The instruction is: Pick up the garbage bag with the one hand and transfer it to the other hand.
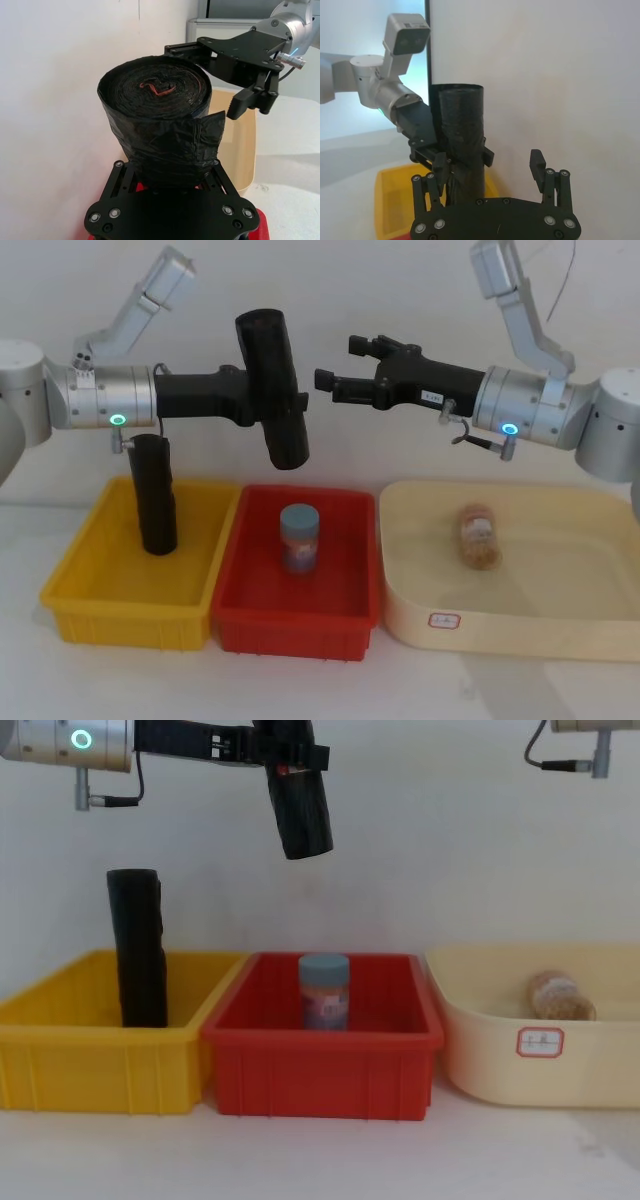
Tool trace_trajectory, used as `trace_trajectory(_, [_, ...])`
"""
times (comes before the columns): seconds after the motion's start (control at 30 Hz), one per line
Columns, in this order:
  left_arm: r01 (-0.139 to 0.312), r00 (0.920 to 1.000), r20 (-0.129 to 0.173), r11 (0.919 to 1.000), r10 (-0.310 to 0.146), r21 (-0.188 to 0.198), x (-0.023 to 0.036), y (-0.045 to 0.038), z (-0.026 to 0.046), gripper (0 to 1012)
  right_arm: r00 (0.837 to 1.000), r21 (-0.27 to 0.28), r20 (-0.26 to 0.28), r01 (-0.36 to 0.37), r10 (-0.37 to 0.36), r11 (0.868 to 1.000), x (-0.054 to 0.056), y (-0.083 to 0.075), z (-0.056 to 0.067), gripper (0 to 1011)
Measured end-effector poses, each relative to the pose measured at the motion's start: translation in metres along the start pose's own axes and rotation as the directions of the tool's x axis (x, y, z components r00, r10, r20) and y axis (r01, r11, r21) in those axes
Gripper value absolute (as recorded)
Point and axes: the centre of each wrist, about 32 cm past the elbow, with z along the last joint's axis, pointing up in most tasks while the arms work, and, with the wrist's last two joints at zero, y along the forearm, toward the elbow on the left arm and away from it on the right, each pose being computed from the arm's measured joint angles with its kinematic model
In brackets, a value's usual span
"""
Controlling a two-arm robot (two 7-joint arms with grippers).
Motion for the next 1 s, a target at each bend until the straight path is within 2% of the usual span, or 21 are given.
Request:
trace_trajectory(0.53, [0.000, 1.0000, 0.000, 1.0000, 0.000, 0.000, 0.0000, 0.0000, 0.0000, 446, 1.000, 0.010, -0.006, -0.024, 0.024, 1.000, 0.000, 0.003, 0.002, 1000])
trace_trajectory(0.83, [0.000, 1.0000, -0.001, 1.0000, 0.000, 0.000, -0.0001, -0.0001, -0.0002, 446, 0.999, 0.005, -0.031, -0.012, 0.012, 1.000, -0.002, -0.004, -0.007, 1000])
trace_trajectory(1.0, [-0.001, 1.0000, -0.001, 1.0000, 0.001, 0.000, 0.0000, 0.0000, -0.0002, 446, 0.998, 0.029, -0.048, -0.025, 0.026, 0.999, -0.002, -0.006, -0.009, 1000])
